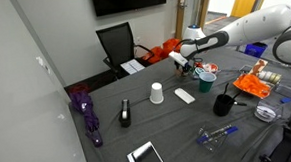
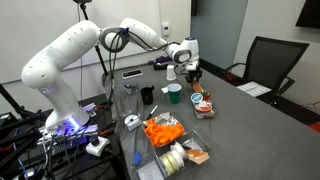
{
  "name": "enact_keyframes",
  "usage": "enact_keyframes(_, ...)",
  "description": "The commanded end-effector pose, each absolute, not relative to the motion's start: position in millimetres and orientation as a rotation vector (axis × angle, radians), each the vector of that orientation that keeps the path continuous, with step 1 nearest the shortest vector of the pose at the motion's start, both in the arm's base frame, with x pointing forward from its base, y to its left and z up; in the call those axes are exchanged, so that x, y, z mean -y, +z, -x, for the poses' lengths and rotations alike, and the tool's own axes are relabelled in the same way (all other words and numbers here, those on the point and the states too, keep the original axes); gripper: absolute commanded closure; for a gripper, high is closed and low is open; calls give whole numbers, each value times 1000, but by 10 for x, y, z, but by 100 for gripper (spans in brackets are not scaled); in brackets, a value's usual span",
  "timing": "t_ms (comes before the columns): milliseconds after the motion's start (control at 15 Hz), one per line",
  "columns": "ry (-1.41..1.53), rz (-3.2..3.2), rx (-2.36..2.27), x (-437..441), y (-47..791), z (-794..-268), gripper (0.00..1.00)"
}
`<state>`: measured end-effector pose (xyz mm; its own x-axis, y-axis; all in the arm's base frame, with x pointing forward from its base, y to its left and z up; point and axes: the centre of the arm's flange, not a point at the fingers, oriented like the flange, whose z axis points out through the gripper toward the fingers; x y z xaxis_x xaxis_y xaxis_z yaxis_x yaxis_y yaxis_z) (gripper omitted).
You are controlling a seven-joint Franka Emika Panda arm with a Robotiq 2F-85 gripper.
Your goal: Pick up the rectangular wooden box from the clear container and put it in the clear container compartment with another rectangular wooden box
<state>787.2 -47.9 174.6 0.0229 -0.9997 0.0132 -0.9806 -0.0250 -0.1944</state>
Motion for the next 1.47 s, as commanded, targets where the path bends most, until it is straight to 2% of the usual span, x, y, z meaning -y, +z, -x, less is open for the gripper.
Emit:
enact_keyframes(0,-178,2161,-2095,510,2060,-7800,68)
enact_keyframes(467,-25,2265,-2119,575,2497,-7652,68)
enact_keyframes(933,-23,2362,-2082,636,3126,-7350,68)
enact_keyframes(1400,-44,2654,-1923,1639,3922,-6598,68)
